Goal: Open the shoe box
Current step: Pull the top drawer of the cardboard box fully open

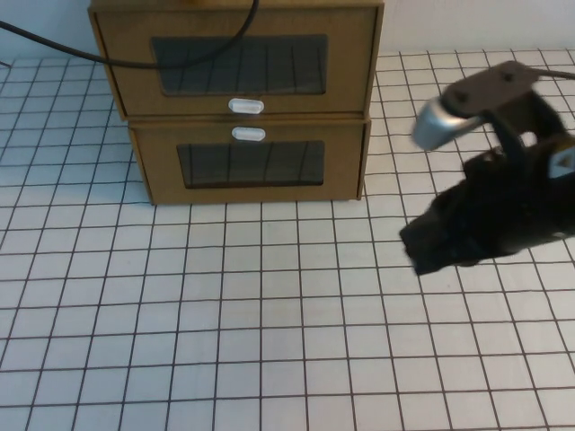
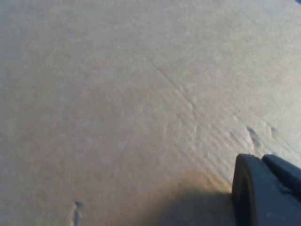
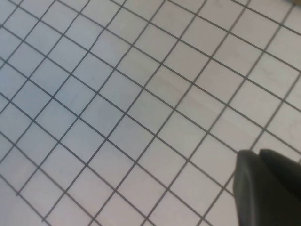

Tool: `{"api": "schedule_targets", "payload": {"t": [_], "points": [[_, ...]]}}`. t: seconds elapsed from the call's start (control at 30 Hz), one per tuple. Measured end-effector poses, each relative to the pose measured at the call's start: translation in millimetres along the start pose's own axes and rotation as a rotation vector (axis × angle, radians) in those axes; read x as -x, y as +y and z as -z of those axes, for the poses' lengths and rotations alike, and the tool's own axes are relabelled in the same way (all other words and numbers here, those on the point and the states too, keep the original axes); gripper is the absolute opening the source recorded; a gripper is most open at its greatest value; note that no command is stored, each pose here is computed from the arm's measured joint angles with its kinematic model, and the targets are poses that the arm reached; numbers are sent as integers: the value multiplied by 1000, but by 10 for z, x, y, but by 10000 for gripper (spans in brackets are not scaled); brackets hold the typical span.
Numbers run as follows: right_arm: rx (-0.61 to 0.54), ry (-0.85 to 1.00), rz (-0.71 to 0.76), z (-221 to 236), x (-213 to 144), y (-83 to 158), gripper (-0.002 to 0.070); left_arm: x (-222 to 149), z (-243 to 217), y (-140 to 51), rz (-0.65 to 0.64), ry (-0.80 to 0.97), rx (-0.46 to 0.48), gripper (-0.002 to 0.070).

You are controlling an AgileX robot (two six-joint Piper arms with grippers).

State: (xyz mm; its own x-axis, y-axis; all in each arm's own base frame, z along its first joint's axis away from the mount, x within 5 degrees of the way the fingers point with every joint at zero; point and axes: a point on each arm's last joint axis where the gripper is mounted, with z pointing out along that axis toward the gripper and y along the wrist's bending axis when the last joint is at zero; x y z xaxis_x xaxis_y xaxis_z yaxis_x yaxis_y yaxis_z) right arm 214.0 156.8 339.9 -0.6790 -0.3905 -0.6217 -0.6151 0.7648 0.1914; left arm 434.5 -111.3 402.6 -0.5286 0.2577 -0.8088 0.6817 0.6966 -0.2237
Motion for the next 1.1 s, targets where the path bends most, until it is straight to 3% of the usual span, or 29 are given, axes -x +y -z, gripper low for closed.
{"api": "schedule_targets", "payload": {"t": [0.17,0.43,0.57,0.87,1.1], "points": [[-71,63,229,-447,315,419,-13,0,0,0,6,0,0,-2],[-367,-21,619,-990,541,844,-13,-1,0,-1,10,1,-1,-2],[-455,-111,776,-1187,637,874,17,-1,0,-1,10,1,-1,-2],[-548,-242,919,-1480,733,886,281,-8,7,-12,9,12,-8,-2],[-589,-353,993,-1627,853,761,309,-8,7,-12,9,12,-8,-2]]}}
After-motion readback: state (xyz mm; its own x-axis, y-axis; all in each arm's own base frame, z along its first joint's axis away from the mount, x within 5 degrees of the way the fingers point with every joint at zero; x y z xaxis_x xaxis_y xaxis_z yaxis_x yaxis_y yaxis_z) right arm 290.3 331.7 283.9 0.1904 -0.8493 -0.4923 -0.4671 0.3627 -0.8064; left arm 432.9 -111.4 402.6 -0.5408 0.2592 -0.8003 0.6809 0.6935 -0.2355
